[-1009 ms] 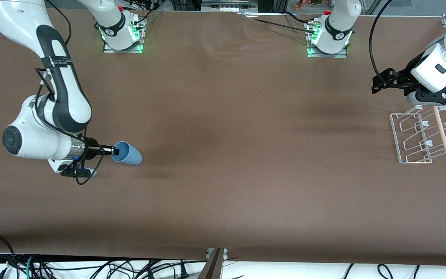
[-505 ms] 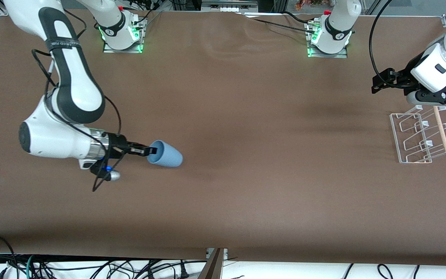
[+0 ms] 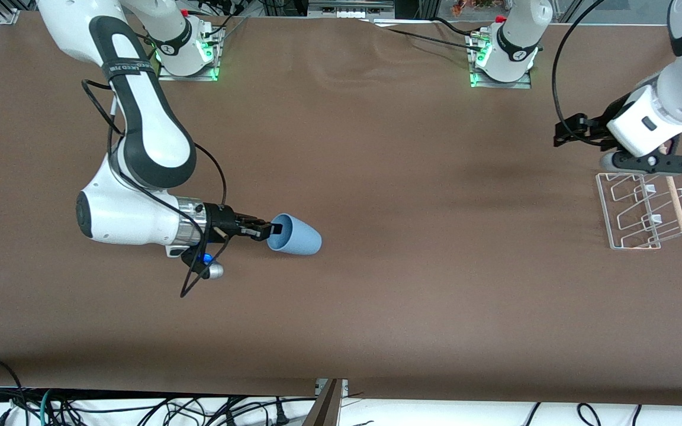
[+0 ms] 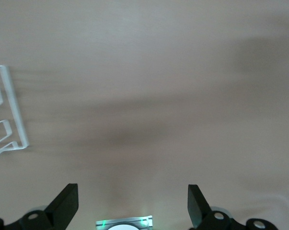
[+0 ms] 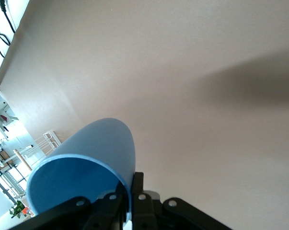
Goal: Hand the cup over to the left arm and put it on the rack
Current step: 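Lift the cup with the right gripper while the left gripper approaches, then grasp the cup's base with the left gripper beside the right gripper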
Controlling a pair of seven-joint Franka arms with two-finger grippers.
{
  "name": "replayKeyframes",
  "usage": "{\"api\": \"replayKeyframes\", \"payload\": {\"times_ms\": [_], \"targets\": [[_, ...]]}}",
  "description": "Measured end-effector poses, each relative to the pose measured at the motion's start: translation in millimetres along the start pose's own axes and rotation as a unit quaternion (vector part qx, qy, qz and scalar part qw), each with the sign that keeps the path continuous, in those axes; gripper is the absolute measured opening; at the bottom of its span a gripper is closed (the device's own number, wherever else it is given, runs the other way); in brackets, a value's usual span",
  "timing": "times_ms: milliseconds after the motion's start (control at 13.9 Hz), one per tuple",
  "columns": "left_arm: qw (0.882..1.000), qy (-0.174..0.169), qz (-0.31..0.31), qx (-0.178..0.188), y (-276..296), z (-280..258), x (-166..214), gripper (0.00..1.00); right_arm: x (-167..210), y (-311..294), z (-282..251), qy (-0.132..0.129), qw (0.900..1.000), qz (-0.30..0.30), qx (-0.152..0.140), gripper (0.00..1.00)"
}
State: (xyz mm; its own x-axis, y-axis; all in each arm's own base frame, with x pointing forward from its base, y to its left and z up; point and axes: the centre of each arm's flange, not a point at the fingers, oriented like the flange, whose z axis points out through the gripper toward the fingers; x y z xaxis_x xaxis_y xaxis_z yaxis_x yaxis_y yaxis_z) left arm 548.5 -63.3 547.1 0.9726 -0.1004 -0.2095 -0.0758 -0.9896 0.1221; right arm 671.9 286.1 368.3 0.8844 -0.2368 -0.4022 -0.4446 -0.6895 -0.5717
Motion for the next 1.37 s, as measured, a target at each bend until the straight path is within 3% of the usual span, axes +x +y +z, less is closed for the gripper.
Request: {"api": "replayKeyframes", "payload": {"times_ms": [288, 577, 865, 1081, 1369], "targets": [[0.992, -0.006, 0.109, -0.061, 9, 15, 23, 1.0, -22, -42, 41, 0.021, 0.998, 0.032, 0.058, 0.05], [0.967, 0.013, 0.215, -0.132, 23, 29, 46, 1.0, -57, -79, 81, 0.02, 0.996, 0.056, 0.067, 0.05], [0.92, 0.064, 0.35, -0.163, 45, 55, 78, 1.0, -88, -105, 109, 0.037, 0.992, 0.082, 0.084, 0.05], [0.888, 0.097, 0.425, -0.147, 88, 64, 89, 1.0, -110, -118, 124, 0.03, 0.991, 0.092, 0.093, 0.05], [0.834, 0.149, 0.519, -0.116, 123, 63, 96, 1.0, -120, -132, 118, 0.014, 0.986, 0.117, 0.115, 0.05]]}}
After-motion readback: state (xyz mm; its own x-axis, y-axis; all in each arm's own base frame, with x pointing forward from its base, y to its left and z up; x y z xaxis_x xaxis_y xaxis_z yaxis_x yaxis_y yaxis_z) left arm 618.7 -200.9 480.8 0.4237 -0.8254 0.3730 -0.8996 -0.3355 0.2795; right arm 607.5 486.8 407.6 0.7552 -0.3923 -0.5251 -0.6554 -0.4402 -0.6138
